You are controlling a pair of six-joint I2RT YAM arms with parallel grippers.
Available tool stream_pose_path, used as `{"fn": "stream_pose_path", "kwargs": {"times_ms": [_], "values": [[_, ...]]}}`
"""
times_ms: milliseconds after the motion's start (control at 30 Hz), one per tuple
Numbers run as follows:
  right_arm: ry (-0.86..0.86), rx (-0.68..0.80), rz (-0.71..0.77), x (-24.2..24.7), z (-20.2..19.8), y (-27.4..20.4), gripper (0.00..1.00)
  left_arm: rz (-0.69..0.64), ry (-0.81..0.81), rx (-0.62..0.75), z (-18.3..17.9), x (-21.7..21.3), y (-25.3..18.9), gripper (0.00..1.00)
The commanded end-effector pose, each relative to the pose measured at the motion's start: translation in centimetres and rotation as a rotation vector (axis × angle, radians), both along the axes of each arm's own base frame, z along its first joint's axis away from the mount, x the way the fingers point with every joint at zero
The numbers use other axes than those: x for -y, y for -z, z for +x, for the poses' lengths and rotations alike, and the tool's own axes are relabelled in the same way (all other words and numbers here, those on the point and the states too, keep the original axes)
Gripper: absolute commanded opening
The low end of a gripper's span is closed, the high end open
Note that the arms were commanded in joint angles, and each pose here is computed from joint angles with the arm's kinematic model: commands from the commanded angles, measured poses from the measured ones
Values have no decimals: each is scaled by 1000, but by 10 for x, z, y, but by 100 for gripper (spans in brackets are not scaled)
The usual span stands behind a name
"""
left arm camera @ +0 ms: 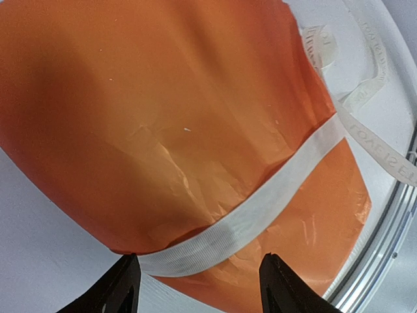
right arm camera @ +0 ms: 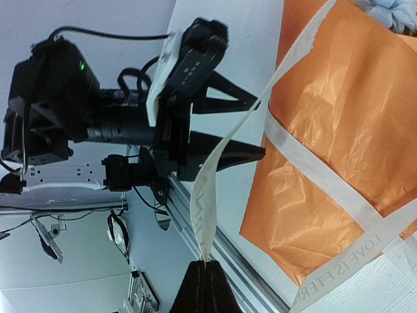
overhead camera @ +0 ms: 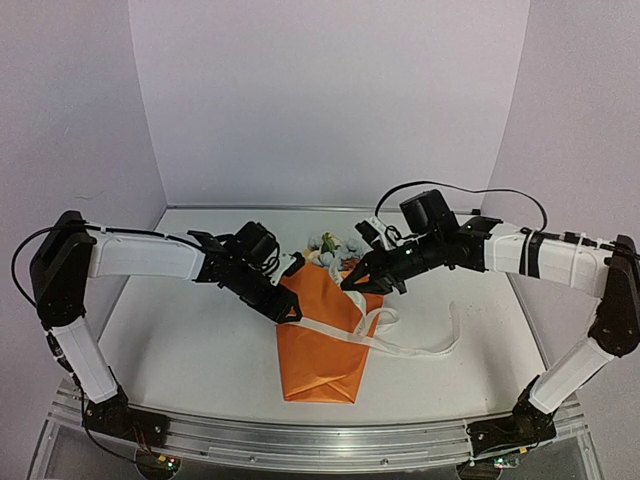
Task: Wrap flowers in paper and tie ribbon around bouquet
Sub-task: Cross the ribbon over the folded bouquet.
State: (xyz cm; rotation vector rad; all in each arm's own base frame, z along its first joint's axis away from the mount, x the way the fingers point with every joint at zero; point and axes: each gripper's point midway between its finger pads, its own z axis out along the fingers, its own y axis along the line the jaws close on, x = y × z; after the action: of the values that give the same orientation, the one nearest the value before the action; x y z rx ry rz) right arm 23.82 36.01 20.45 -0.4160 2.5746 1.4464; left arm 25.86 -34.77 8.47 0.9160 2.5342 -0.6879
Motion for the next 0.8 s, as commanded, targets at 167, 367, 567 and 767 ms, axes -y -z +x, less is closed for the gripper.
{"fn": "stream_pose_path", "kwargs": {"times_ms": [167,367,567,767], "values": [[-146,-78,-17,-8,-42,20,0,112,-6,14,13,1,14,66],[-184,-109,-106,-11,-50,37,0,123,-11,11,13,1,18,47],[-217,-140,-155,-24,-53,53,0,114,-13,22,13,0,12,28],[-244,-147,-209,-41,-51,72,0,90,-12,37,13,0,4,17]]}}
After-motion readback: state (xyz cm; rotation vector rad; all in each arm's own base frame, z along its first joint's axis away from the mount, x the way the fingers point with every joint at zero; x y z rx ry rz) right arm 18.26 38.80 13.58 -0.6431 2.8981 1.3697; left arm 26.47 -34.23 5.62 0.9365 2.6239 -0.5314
